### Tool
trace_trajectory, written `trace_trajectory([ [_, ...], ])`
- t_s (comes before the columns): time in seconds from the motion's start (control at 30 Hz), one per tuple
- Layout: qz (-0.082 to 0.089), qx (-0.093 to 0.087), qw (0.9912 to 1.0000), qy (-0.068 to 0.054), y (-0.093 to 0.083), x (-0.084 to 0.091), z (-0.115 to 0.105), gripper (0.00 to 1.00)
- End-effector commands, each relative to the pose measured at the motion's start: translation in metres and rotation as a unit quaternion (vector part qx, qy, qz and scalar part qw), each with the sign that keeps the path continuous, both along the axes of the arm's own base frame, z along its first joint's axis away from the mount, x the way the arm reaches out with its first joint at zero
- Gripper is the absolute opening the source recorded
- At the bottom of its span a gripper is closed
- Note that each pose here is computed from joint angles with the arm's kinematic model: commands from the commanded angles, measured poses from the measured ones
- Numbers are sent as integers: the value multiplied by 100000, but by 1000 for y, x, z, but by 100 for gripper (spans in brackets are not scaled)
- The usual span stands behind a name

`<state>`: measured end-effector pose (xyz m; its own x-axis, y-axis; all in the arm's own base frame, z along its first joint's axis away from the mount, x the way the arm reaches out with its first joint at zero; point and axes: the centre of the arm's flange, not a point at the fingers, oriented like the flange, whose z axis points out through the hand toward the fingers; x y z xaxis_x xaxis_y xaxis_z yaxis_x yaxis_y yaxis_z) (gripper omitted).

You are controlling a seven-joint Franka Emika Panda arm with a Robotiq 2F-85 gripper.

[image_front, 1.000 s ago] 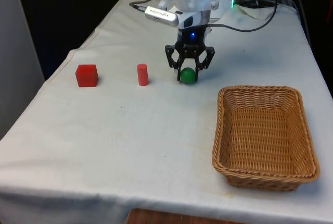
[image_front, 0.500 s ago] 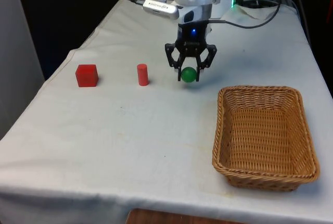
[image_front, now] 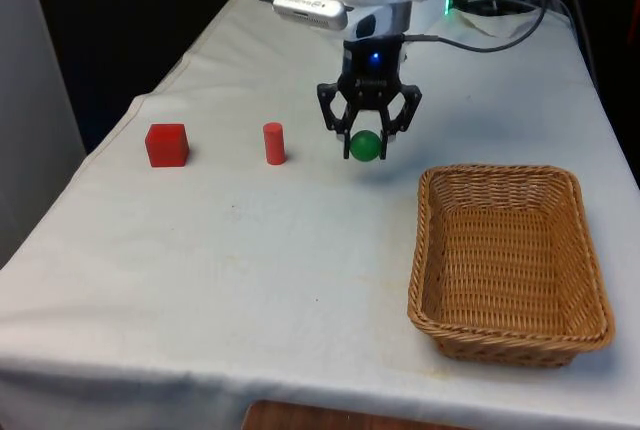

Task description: Pick up the object to the left of the cylinder and place it into the basket.

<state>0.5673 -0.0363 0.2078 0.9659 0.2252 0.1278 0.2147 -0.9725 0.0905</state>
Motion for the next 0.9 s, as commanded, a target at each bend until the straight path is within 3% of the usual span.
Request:
trace_trajectory([
  [0.0, -143, -265, 99999, 242, 0, 3, 2, 0],
  [0.47, 624, 682, 99994, -640, 6, 26, 38, 0],
  [0.5, 800, 1345, 99982, -1107, 6, 26, 38, 0],
  [0.53, 619, 719, 99993, -710, 7, 28, 40, 0],
  [0.77, 1187, 1221, 99971, -1678, 21, 42, 55, 0],
  [0.87, 1162, 660, 99978, -1629, 30, 53, 58, 0],
])
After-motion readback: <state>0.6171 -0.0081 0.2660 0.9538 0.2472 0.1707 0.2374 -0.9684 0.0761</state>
